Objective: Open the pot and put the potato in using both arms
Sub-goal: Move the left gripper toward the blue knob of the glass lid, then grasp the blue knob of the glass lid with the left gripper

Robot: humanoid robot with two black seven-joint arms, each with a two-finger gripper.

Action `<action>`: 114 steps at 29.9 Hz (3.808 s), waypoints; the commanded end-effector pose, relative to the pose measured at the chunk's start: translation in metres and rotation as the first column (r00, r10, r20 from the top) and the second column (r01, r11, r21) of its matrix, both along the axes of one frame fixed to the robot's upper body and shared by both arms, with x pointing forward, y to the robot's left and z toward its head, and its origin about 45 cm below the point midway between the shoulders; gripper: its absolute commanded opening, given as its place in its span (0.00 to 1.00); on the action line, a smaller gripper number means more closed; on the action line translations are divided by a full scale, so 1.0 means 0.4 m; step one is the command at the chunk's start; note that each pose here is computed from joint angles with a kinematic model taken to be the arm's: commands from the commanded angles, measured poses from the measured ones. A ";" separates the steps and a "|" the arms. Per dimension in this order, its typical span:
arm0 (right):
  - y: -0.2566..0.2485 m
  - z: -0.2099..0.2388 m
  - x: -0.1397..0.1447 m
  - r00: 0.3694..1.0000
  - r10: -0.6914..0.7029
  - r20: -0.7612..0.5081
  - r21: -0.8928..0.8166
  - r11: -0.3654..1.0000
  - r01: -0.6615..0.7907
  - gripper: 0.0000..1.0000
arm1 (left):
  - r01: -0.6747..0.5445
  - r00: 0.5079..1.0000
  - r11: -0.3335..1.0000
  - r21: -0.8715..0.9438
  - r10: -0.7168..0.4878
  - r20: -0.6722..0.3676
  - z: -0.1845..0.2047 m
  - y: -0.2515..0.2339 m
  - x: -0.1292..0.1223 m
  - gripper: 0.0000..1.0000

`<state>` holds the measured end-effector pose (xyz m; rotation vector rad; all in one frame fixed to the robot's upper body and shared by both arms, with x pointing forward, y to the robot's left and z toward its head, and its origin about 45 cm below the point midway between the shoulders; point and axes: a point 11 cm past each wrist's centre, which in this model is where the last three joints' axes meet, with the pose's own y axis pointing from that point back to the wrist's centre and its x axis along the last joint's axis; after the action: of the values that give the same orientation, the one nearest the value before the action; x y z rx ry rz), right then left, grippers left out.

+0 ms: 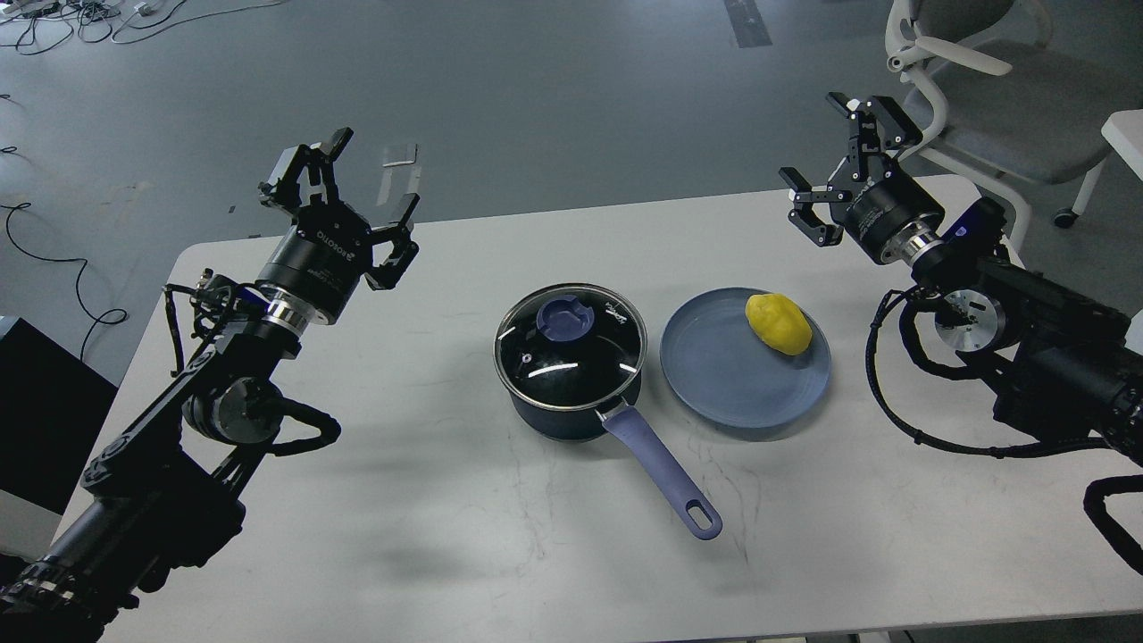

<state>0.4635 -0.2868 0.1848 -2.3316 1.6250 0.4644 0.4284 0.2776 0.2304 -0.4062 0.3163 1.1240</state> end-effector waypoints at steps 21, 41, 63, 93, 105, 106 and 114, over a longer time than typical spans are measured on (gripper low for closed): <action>-0.024 -0.007 -0.004 1.000 -0.006 -0.010 -0.038 0.999 0.005 1.00 | 0.186 0.798 0.731 0.656 -0.502 0.334 0.312 -0.156 -0.091 0.98; -0.059 -0.004 -0.009 1.000 -0.024 -0.009 -0.051 0.998 0.024 1.00 | -0.315 0.378 -0.247 0.916 -0.918 -0.117 0.119 -0.430 -0.112 0.98; -0.106 -0.003 -0.017 0.999 -0.048 -0.012 -0.075 0.996 0.047 1.00 | -0.181 0.452 -0.356 0.917 -0.858 -0.244 -0.050 -0.360 -0.100 0.98; -0.105 -0.016 -0.025 0.999 -0.045 -0.023 -0.082 0.996 0.043 1.00 | -0.176 0.498 -0.334 0.926 -0.841 -0.209 -0.051 -0.334 -0.075 0.98; -0.108 -0.019 -0.027 0.999 -0.047 -0.025 -0.083 0.996 0.044 1.00 | -0.167 0.493 -0.336 0.927 -0.843 -0.216 -0.060 -0.334 -0.081 0.93; -0.108 -0.019 -0.027 0.999 -0.047 -0.025 -0.083 0.996 0.044 1.00 | -0.167 0.493 -0.336 0.927 -0.843 -0.216 -0.060 -0.334 -0.081 0.87; -0.107 -0.020 -0.027 0.999 -0.045 -0.026 -0.085 0.995 0.043 1.00 | -0.148 0.497 -0.343 0.928 -0.837 -0.230 -0.082 -0.322 -0.091 0.38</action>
<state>0.4527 -0.3299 0.1769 -2.3530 1.7376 0.4288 0.3930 0.1470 0.2003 0.8316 -1.1368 -0.0306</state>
